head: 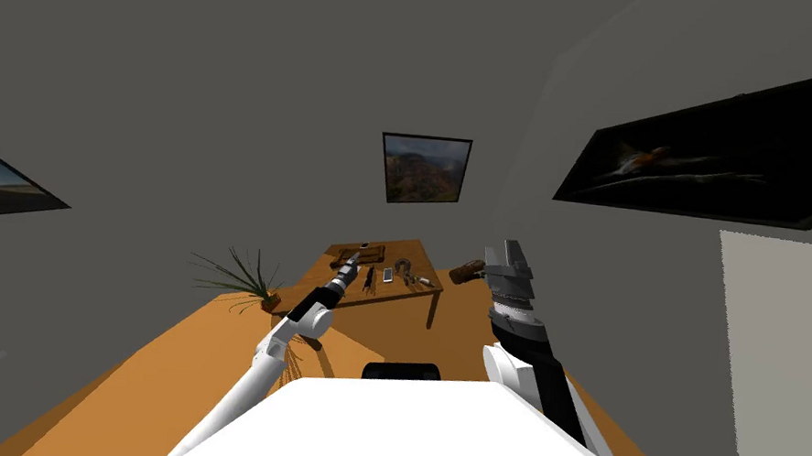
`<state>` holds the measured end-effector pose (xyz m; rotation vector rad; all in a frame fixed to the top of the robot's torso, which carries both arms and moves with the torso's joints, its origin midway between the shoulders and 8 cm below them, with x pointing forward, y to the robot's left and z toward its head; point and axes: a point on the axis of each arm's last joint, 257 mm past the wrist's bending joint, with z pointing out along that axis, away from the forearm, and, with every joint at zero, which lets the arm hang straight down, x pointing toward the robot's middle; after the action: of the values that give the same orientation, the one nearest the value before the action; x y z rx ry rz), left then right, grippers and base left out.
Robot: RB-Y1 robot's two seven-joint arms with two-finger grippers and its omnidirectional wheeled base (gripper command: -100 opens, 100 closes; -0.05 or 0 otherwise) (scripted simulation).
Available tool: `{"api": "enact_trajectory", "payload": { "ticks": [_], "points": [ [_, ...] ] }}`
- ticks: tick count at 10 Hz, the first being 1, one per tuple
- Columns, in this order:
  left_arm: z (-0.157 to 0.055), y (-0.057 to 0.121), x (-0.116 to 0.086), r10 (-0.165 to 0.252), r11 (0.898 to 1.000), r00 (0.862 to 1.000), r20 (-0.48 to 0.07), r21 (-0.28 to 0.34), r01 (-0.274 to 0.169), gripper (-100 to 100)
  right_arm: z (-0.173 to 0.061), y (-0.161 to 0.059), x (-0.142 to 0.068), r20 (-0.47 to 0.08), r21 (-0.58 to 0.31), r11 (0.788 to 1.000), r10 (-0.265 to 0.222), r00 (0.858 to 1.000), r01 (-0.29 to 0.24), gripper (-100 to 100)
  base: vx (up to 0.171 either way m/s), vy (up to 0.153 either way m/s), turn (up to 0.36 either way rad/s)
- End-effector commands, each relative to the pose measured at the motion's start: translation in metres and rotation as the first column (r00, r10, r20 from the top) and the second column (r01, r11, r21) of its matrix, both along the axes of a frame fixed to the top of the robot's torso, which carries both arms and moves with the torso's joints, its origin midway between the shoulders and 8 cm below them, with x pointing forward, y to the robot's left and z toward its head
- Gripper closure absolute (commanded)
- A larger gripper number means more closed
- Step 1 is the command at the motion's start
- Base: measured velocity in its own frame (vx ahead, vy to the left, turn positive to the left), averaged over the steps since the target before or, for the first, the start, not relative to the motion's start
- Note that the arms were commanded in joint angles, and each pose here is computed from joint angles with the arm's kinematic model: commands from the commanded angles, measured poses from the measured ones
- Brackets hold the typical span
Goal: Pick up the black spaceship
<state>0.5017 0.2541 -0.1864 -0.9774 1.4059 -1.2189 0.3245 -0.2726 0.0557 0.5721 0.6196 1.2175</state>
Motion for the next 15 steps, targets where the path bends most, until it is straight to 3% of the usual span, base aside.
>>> {"api": "enact_trajectory", "payload": {
  "ticks": [1, 3, 5, 6, 7, 8, 9, 10, 11, 12, 14, 15],
  "points": [
    [-0.014, 0.000, 0.003, -0.006, 1.000, 0.999, -0.038, 0.013, 0.007, -100, 0.000, 0.000, 0.000, 0.000, 0.000, 1.000, 0.000, 1.000, 0.000, 0, -0.055, 0.060, -0.078],
    [-0.043, 0.002, 0.013, -0.032, 0.997, 0.990, -0.137, 0.058, 0.041, -100, 0.000, 0.000, 0.000, 0.000, 0.000, 1.000, 0.000, 1.000, 0.000, 0, -0.054, 0.084, -0.247],
    [-0.066, 0.008, 0.015, -0.035, 0.995, 0.978, -0.207, 0.087, 0.054, -100, 0.000, 0.000, 0.000, 0.000, 0.000, 1.000, 0.000, 1.000, 0.000, 0, -0.047, 0.072, -0.120],
    [-0.071, 0.011, 0.015, -0.029, 0.995, 0.976, -0.216, 0.089, 0.049, -100, 0.000, 0.000, 0.000, 0.000, 0.000, 1.000, 0.000, 1.000, 0.000, 0, -0.032, 0.050, -0.093],
    [-0.090, 0.018, 0.016, -0.028, 0.991, 0.961, -0.275, 0.117, 0.063, -100, 0.000, 0.000, 0.000, 0.000, 0.000, 1.000, 0.000, 1.000, 0.000, 0, -0.021, 0.052, -0.217],
    [-0.090, 0.018, 0.016, -0.028, 0.991, 0.961, -0.275, 0.117, 0.063, -100, 0.000, 0.000, 0.000, 0.000, 0.000, 1.000, 0.000, 1.000, 0.000, 0, -0.015, 0.049, -0.086],
    [-0.105, 0.024, 0.017, -0.030, 0.986, 0.945, -0.324, 0.144, 0.080, -100, 0.000, 0.000, 0.000, 0.000, 0.000, 1.000, 0.000, 1.000, 0.000, 0, -0.015, 0.049, -0.191],
    [-0.109, 0.027, 0.016, -0.023, 0.987, 0.943, -0.333, 0.145, 0.076, -100, 0.000, 0.000, 0.000, 0.000, 0.000, 1.000, 0.000, 1.000, 0.000, 0, -0.013, 0.047, -0.122],
    [-0.125, 0.035, 0.015, -0.019, 0.981, 0.924, -0.382, 0.172, 0.092, -100, 0.000, 0.000, 0.000, 0.000, 0.000, 1.000, 0.000, 1.000, 0.000, 0, -0.017, 0.046, -0.252],
    [-0.128, 0.038, 0.014, -0.014, 0.981, 0.921, -0.389, 0.174, 0.088, -100, 0.000, 0.000, 0.000, 0.000, 0.000, 1.000, 0.000, 1.000, 0.000, 0, -0.013, 0.046, -0.102],
    [-0.160, 0.058, 0.007, 0.008, 0.967, 0.874, -0.486, 0.228, 0.117, -100, 0.000, 0.000, 0.000, 0.000, 0.000, 1.000, 0.000, 1.000, 0.000, 0, 0.006, 0.048, -0.310],
    [-0.165, 0.062, 0.006, 0.016, 0.967, 0.869, -0.494, 0.230, 0.113, -100, 0.000, 0.000, 0.000, 0.000, 0.000, 1.000, 0.000, 1.000, 0.000, 0, 0.003, 0.066, -0.092]
  ]
}}
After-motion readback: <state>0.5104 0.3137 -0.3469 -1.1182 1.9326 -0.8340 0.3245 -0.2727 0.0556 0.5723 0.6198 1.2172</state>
